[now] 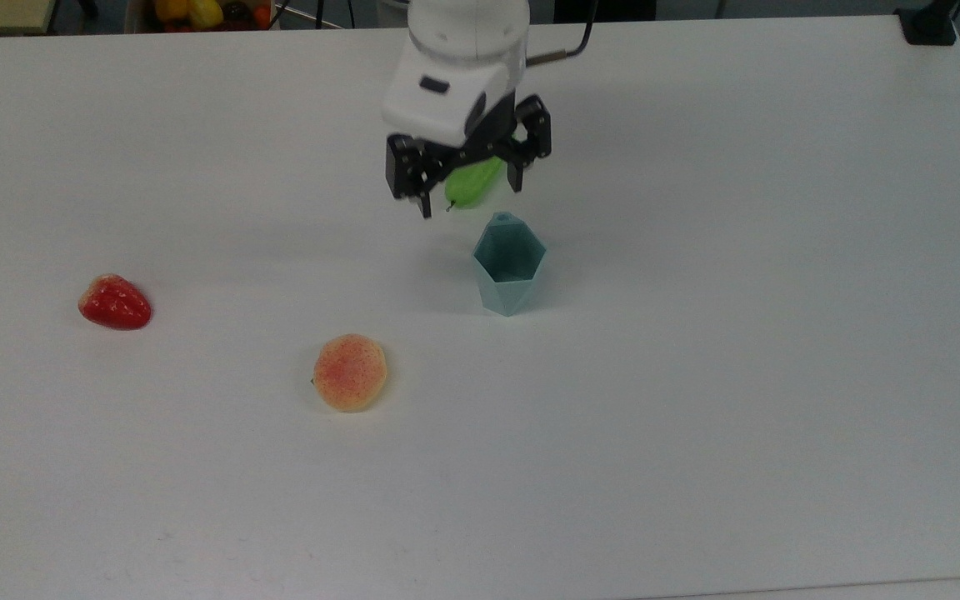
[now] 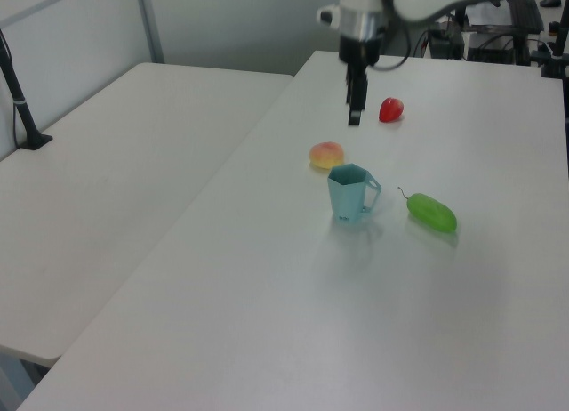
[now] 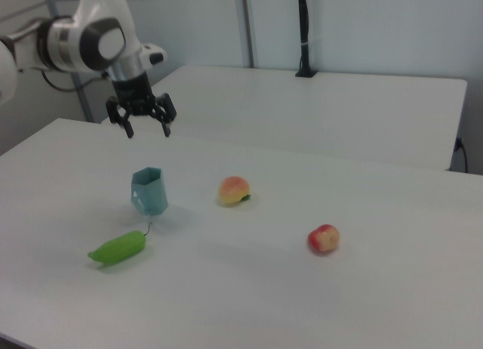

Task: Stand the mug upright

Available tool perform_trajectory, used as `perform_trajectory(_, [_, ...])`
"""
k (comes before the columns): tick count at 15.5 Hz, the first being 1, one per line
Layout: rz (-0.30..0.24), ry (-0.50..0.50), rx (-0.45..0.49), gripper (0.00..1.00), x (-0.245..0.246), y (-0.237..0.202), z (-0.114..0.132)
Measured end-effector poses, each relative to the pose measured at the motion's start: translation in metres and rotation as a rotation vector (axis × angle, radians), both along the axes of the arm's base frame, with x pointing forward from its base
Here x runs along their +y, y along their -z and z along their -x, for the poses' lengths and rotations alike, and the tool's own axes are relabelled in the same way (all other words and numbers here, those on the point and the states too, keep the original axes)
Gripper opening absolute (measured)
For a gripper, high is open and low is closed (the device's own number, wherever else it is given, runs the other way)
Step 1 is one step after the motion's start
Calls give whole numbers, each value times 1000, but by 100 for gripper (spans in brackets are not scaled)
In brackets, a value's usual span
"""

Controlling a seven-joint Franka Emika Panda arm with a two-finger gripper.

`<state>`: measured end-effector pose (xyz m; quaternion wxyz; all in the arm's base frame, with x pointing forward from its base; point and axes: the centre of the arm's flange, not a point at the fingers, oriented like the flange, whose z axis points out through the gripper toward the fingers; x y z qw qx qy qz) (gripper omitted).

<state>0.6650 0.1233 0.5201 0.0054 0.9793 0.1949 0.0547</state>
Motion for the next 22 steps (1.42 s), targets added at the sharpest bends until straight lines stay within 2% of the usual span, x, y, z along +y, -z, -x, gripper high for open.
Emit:
perform_trajectory(3, [-18, 179, 16, 100, -20, -57, 31])
perform_trajectory(7, [-87, 454, 111, 100, -63, -124, 87])
perform_trajectory(10, [-107, 548, 123, 100, -91, -160, 123])
perform_trajectory(14, [-101, 560, 136, 100, -95, -159, 140])
perform_trajectory(16, [-107, 519, 107, 100, -94, -155, 135])
perform_trajectory(20, [-130, 406, -27, 100, -99, -147, 115])
perform_trajectory(22, [-126, 360, -41, 100, -101, -141, 111])
